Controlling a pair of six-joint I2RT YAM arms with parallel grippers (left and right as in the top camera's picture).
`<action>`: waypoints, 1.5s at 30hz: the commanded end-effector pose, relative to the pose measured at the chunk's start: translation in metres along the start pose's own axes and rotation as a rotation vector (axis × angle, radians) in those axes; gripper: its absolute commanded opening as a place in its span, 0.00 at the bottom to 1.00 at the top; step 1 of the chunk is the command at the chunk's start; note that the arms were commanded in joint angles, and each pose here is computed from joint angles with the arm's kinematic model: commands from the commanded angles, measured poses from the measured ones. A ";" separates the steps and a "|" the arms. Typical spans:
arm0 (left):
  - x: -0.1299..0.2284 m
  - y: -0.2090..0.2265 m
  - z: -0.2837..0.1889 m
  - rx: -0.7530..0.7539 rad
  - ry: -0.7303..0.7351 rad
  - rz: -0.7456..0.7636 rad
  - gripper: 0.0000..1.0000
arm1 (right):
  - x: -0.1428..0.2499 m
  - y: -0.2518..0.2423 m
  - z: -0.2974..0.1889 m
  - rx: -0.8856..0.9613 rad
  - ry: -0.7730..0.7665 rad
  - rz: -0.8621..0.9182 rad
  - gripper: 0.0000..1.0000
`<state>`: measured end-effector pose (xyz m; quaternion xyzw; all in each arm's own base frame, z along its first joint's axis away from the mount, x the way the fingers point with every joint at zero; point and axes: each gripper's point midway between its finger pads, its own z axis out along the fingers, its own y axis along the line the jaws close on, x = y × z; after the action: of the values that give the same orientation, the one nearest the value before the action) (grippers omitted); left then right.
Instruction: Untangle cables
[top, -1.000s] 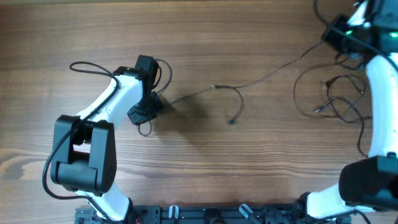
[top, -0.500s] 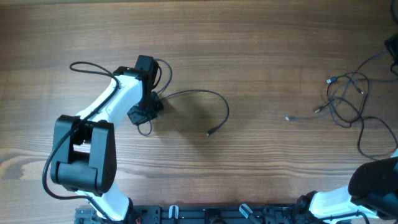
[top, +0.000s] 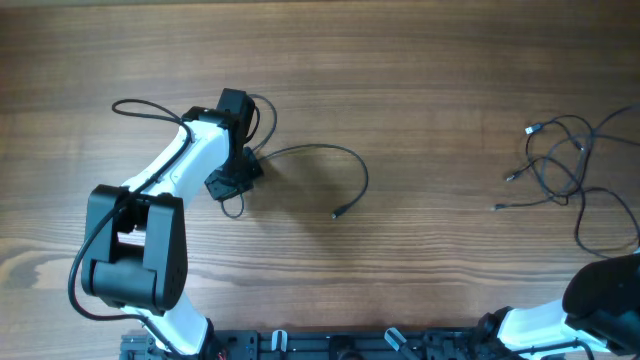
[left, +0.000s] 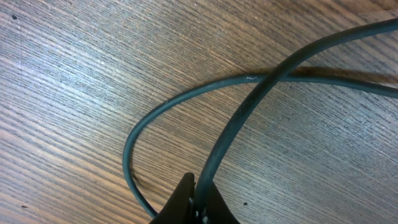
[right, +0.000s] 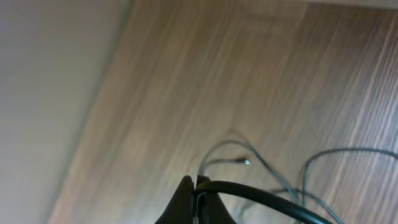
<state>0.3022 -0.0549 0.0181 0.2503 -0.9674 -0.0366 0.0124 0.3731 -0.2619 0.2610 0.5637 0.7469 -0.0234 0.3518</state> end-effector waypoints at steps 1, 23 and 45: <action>0.002 0.000 0.002 0.005 0.013 -0.019 0.05 | -0.019 0.007 0.000 -0.026 -0.069 0.032 0.04; 0.004 0.000 0.002 0.004 0.027 -0.019 0.06 | 0.066 0.044 0.071 -0.297 0.322 -0.299 0.99; 0.095 -0.148 -0.053 0.773 0.196 0.698 0.22 | 0.267 0.111 -0.009 -0.405 0.720 -0.779 1.00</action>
<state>0.3088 -0.2108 0.0533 -0.0153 -0.9482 0.3167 0.0183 0.4306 -0.0305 0.1585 0.1889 0.9545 0.1783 0.1465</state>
